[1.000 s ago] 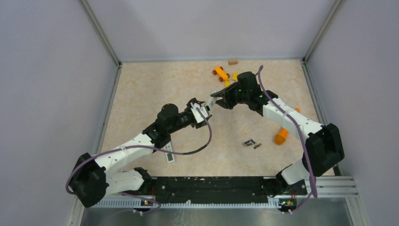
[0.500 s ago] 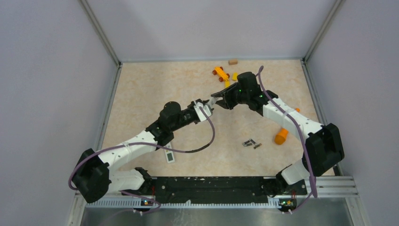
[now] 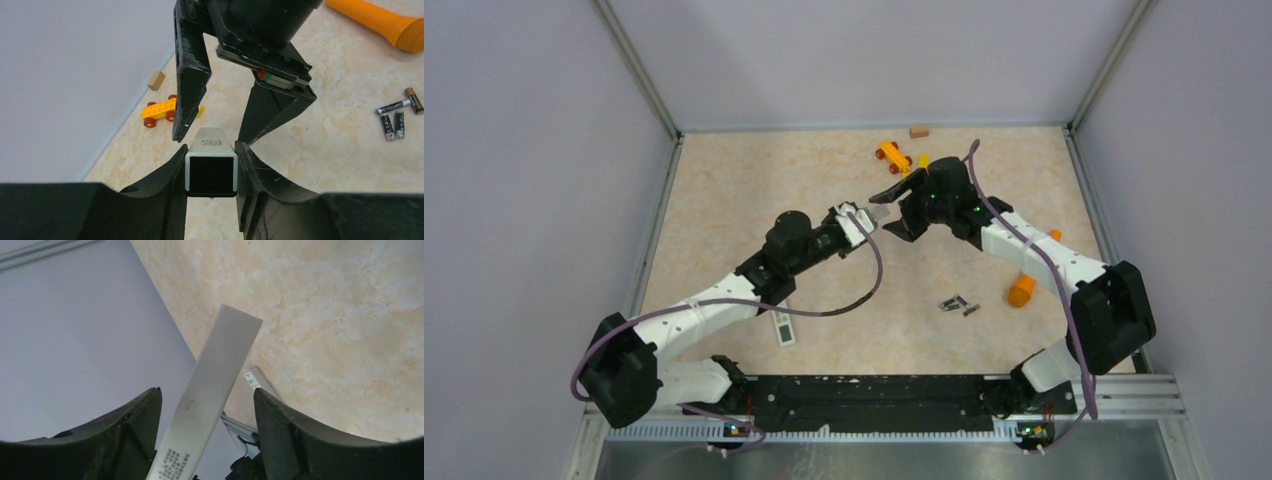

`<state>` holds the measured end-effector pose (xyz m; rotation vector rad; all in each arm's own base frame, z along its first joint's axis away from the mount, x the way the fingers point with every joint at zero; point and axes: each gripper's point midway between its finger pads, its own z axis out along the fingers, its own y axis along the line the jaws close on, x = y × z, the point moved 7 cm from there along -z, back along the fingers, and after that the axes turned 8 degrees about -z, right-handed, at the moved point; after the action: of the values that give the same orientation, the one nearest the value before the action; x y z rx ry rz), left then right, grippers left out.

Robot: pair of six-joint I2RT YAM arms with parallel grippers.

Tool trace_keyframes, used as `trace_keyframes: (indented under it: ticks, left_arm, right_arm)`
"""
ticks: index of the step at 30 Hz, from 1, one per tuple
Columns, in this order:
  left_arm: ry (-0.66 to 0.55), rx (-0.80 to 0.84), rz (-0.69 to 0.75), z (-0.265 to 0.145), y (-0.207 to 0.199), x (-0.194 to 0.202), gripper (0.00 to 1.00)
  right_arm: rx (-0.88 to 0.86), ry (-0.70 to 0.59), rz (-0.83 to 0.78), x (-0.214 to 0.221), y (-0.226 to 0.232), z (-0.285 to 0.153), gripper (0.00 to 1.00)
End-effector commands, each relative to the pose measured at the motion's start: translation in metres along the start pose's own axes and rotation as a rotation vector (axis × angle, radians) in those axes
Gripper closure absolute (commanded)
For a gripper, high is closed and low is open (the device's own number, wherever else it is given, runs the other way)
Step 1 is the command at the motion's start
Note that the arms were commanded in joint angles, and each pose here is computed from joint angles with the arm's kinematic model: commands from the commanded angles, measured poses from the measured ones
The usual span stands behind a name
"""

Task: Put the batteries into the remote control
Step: Adjust the remote control.

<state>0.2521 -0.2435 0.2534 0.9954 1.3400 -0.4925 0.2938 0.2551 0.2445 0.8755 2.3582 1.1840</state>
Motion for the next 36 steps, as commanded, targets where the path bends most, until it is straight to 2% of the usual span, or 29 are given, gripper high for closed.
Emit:
trace_keyframes:
  ticks: [1, 3, 6, 11, 15, 18, 25, 31, 36]
  left_arm:
    - [-0.080, -0.076, -0.130, 0.001, 0.018, -0.030, 1.00]
    - [-0.085, -0.063, -0.200, -0.004, 0.025, -0.033, 1.00]
    - [-0.110, -0.020, -0.323, -0.015, 0.038, -0.034, 1.00]
    - [-0.117, 0.067, -0.473, -0.035, 0.055, -0.045, 1.00]
    - [-0.078, 0.157, -0.552, -0.047, 0.058, -0.059, 1.00]
    - [-0.094, 0.269, -0.566, -0.056, 0.053, -0.076, 1.00]
    - [-0.113, 0.503, -0.565, -0.070, 0.035, -0.098, 1.00]
    - [-0.140, 0.607, -0.557, -0.077, 0.029, -0.109, 1.00]
    - [-0.134, 0.637, -0.560, -0.077, 0.029, -0.112, 0.98]
  right_arm:
    - [-0.110, -0.049, -0.238, -0.004, 0.005, -0.006, 0.27]
    - [-0.146, -0.052, -0.323, -0.008, -0.001, -0.010, 0.23]
    - [-0.318, -0.081, -0.470, -0.013, 0.001, -0.025, 0.20]
    - [-0.679, -0.216, -0.937, -0.001, 0.014, -0.070, 0.19]
    - [-0.824, -0.207, -1.307, 0.010, 0.018, -0.088, 0.18]
    - [-0.879, -0.169, -1.465, 0.014, 0.020, -0.092, 0.18]
    - [-0.922, -0.127, -1.669, 0.022, 0.028, -0.090, 0.19]
    - [-0.991, 0.031, -1.743, 0.043, 0.027, -0.082, 0.19]
    - [-1.019, 0.122, -1.745, 0.050, 0.021, -0.078, 0.30]
